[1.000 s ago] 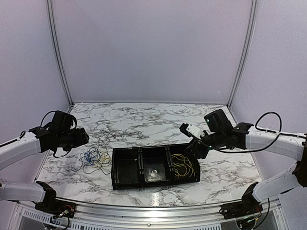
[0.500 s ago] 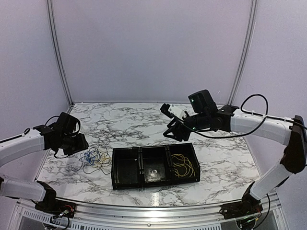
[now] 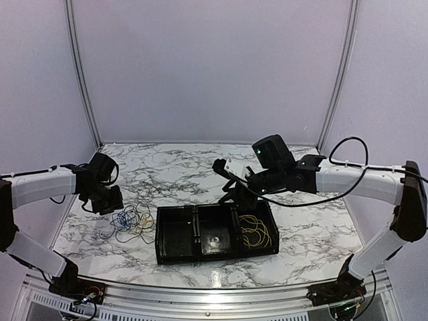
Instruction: Untangle the cables
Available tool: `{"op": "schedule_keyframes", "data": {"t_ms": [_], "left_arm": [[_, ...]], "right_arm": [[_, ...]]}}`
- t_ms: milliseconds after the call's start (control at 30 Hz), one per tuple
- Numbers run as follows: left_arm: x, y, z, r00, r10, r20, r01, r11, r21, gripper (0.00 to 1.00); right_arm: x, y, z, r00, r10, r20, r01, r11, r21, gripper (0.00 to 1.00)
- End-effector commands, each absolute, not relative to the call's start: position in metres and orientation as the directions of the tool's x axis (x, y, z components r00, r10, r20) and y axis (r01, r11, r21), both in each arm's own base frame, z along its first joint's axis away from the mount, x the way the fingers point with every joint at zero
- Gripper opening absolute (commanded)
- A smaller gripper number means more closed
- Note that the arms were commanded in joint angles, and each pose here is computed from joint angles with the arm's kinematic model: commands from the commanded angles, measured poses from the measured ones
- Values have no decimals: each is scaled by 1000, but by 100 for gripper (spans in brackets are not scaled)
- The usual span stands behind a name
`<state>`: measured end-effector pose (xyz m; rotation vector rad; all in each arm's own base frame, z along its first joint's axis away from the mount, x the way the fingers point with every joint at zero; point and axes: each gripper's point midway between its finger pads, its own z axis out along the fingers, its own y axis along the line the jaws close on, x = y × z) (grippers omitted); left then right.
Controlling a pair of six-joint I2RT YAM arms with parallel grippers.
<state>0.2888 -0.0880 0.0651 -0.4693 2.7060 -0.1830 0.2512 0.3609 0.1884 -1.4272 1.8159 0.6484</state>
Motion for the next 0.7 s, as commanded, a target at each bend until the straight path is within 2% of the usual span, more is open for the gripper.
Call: {"op": "schedule_keyframes", "data": {"t_ms": [0,233,433,600,667], "left_arm": [[302,-94,65,-878,-341,-336,-280,935,-218,37],[309,-104,57,-896,-335,-292,-268,932,-244,22],[312,-107,64,-898,-319,-301,-244,934,-263,0],[300,-111,83,-903,-280,-326,-179,935,-306,0],[296,-115,105,-886,-265,-380,-126,927,-352,0]], "right_arm": [[248,358,202,-103,-572,-814,-962,266,-65,51],[249,354,202,-94,-576,-812,-957,277,-86,51],[251,360,202,-77,-575,-815,-962,259,-91,51],[254,377,212,-44,-550,-834,-972,216,-91,51],[254,390,219,-12,-530,-848,-979,181,-99,51]]}}
